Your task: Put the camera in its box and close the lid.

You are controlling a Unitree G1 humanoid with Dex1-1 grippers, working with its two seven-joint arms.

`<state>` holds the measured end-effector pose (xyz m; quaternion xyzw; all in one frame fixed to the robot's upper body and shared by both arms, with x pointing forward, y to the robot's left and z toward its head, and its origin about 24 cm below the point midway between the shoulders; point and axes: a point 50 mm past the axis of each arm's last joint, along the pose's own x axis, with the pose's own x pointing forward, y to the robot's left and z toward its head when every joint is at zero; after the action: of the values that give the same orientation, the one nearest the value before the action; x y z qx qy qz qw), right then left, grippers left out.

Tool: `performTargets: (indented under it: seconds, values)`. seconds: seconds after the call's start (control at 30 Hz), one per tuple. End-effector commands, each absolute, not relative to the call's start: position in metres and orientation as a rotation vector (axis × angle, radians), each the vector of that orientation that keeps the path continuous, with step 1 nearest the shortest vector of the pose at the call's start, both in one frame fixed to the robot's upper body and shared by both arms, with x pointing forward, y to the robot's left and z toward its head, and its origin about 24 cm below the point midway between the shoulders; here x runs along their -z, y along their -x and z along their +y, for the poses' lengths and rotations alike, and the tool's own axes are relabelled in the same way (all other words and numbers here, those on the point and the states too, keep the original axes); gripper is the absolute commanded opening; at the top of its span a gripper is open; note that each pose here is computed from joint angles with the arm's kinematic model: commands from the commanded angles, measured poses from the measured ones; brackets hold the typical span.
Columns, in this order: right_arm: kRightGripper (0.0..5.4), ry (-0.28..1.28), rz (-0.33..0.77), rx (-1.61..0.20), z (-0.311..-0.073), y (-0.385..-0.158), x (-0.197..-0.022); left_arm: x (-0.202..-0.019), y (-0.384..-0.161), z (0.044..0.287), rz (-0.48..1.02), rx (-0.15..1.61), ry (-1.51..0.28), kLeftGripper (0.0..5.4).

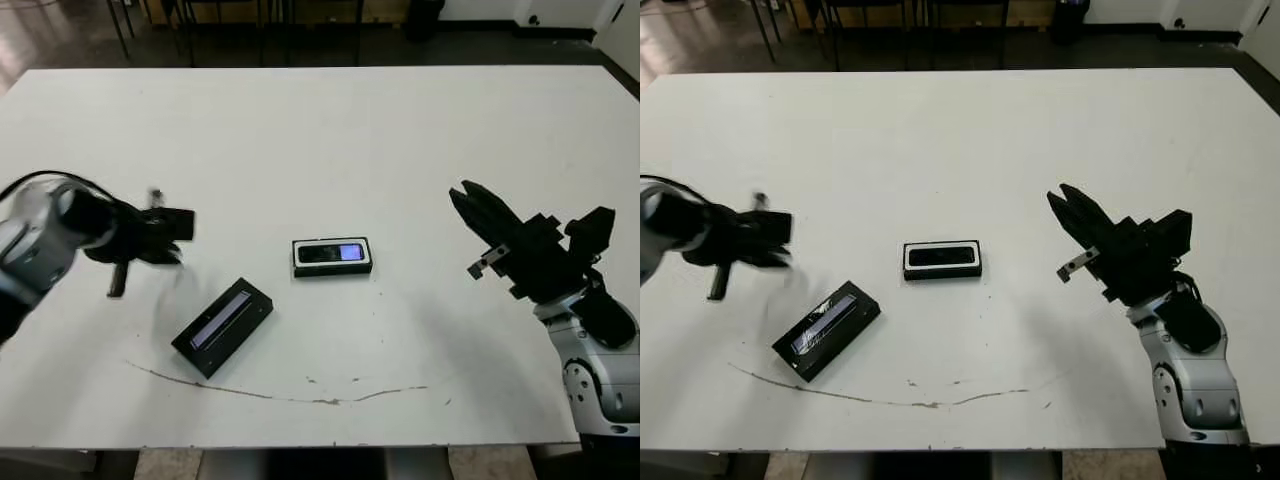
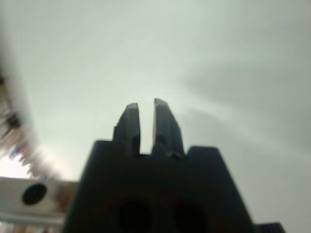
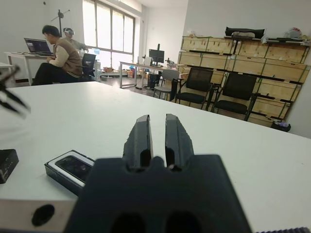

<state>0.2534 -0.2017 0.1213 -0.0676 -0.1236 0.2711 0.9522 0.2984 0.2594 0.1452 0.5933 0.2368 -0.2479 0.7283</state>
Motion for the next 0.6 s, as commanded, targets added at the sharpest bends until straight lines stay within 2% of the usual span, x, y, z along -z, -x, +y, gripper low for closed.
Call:
performTargets:
  seconds: [0.03, 0.13, 0.23, 0.3, 0.43, 0.6]
  values:
    - [0.01, 0.123, -0.232, -0.551, -0.203, -0.251, -0.115, -0.146, -0.283, 0.268, 0.399, 0.347, -1.266, 0.0]
    - [0.01, 0.126, -0.228, -0.55, -0.204, -0.25, -0.114, -0.153, -0.265, 0.272, 0.288, 0.203, -1.086, 0.0]
    - [0.0, 0.127, -0.221, -0.546, -0.204, -0.25, -0.114, -0.16, -0.245, 0.265, 0.216, 0.18, -0.89, 0.21]
    - [0.0, 0.123, -0.216, -0.547, -0.204, -0.249, -0.114, -0.164, -0.229, 0.255, 0.171, 0.24, -0.736, 0.59]
    - [0.0, 0.112, -0.213, -0.556, -0.203, -0.251, -0.112, -0.167, -0.202, 0.235, 0.122, 0.413, -0.545, 1.54]
    - [0.0, 0.107, -0.201, -0.552, -0.201, -0.25, -0.11, -0.164, -0.18, 0.217, 0.118, 0.55, -0.454, 2.73]
